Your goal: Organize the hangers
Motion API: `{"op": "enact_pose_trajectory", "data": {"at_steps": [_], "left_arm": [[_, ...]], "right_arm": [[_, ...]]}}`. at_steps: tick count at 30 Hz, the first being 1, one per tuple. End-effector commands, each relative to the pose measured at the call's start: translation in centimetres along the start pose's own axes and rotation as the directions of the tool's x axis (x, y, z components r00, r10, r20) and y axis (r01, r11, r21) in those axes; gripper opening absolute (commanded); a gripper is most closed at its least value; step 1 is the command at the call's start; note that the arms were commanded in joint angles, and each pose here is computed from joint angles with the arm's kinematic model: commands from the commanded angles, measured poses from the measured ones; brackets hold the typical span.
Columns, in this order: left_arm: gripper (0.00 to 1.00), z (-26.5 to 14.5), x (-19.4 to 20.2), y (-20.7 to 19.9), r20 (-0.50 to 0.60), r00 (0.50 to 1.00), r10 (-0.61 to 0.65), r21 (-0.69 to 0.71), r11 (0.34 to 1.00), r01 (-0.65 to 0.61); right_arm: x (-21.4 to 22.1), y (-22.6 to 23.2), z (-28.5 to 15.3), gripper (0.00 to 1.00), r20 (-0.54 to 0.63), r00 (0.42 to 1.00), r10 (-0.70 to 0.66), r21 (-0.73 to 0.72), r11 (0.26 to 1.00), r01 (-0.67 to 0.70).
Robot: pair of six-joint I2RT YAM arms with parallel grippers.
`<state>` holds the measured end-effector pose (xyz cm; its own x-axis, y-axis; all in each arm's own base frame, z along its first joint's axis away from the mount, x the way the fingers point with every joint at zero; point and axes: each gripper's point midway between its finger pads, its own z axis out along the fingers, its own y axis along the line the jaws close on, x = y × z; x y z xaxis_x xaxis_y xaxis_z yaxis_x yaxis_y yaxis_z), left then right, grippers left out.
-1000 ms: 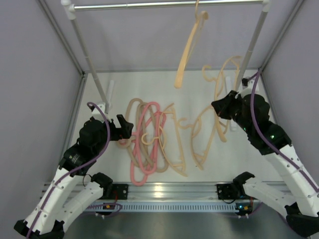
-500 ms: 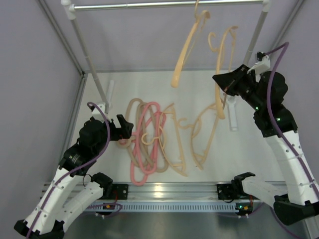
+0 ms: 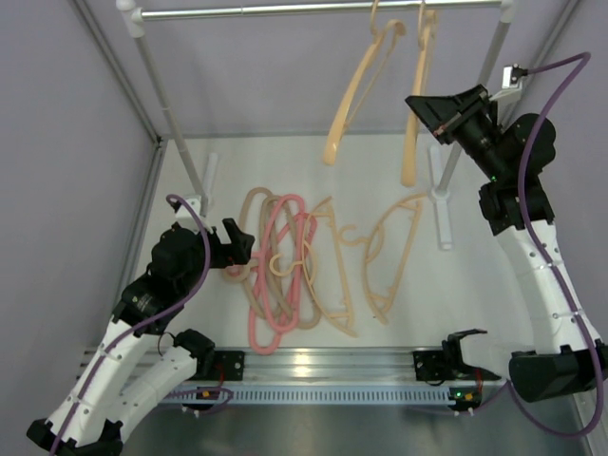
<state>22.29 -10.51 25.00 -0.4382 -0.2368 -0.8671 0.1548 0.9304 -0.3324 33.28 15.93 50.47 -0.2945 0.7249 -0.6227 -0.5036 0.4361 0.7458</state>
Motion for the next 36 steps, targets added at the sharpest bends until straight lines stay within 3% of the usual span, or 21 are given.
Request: {"op": "enact_pose_trajectory", "data": {"at_steps": [1, 13, 36], "left_arm": [[0.98, 0.2, 0.3, 0.3, -0.007, 1.0, 0.006, -0.009, 1.0, -0.006], [0.98, 0.1, 0.2, 0.3, -0.002, 1.0, 0.005, -0.011, 1.0, -0.005], [0.98, 0.1, 0.2, 0.3, -0.001, 1.0, 0.005, -0.009, 1.0, -0.005]], "right_arm": [[-3.7, 5.8, 0.2, 0.0, 0.1, 0.995, -0.009, -0.204, 0.979, 0.029], [-5.4, 5.4, 3.7, 0.0, 0.108, 0.994, 0.008, -0.207, 0.978, 0.014], [-1.0, 1.6, 7.1, 0.0, 0.028, 0.997, 0.071, -0.143, 0.987, -0.066]]}}
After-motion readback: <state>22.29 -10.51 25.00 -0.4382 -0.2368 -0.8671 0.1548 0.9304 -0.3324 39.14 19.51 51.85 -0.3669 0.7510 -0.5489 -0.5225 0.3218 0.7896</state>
